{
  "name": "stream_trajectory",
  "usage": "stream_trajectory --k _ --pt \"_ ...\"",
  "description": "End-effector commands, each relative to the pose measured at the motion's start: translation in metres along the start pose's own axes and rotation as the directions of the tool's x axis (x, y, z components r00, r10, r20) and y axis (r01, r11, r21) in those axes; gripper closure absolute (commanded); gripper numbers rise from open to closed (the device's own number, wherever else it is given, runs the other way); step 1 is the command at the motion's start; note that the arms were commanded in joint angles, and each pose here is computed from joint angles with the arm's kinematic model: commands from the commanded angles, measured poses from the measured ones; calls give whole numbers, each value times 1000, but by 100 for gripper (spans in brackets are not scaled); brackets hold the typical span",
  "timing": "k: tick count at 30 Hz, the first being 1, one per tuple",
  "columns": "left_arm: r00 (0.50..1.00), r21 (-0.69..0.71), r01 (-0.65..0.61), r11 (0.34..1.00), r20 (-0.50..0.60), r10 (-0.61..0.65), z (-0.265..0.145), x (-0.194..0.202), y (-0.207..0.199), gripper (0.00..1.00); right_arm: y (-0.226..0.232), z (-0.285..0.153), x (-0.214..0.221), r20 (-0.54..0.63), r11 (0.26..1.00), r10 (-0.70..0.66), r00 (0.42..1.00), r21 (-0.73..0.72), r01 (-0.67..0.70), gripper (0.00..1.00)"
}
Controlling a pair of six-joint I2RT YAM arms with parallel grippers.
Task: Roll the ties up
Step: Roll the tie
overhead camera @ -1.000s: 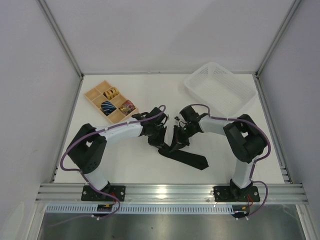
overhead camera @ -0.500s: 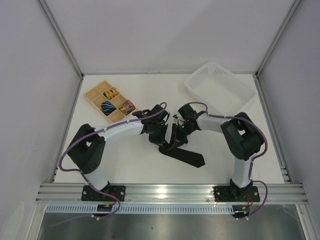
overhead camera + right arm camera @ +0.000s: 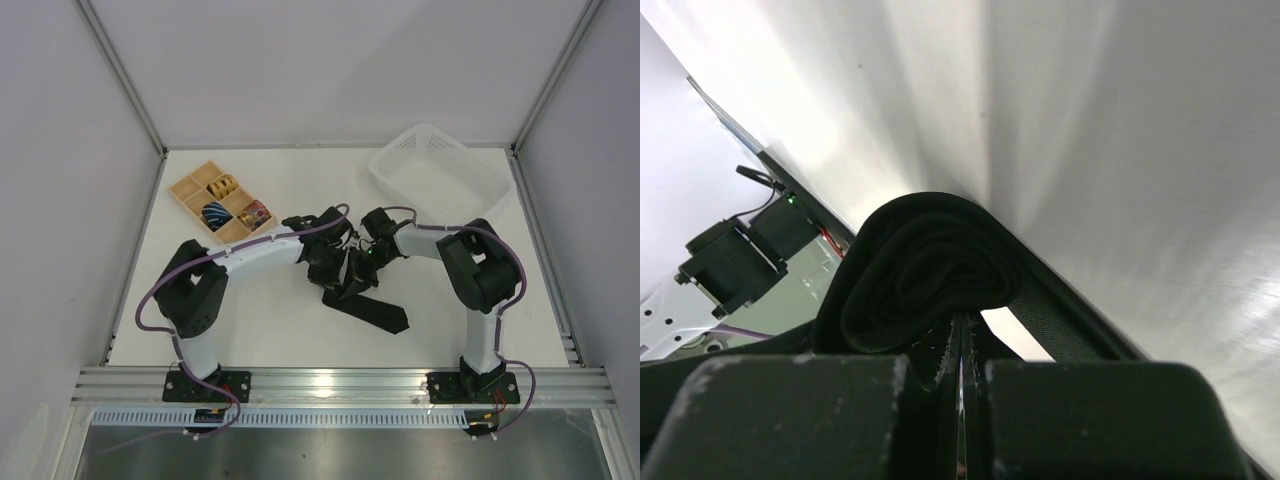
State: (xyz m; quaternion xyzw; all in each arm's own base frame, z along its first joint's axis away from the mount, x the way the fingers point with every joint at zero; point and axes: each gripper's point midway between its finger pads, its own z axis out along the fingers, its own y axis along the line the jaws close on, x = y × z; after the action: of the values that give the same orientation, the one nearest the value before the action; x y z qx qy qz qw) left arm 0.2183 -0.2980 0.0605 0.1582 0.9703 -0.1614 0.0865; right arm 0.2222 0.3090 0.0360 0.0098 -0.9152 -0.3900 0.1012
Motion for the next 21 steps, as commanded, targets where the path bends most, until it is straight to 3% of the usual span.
stream_trajectory --k 1,19,21 --pt "998 199 -57 978 32 52 1 -14 -63 100 11 -1 -25 73 998 -40 996 -48 44 100" --pt "989 289 -135 948 -10 144 19 -8 -114 100 2 -12 -21 55 992 -47 997 -116 53 100" --pt "988 303 -145 942 -10 155 23 -7 -120 95 3 -13 -22 57 991 -47 997 -120 54 100"
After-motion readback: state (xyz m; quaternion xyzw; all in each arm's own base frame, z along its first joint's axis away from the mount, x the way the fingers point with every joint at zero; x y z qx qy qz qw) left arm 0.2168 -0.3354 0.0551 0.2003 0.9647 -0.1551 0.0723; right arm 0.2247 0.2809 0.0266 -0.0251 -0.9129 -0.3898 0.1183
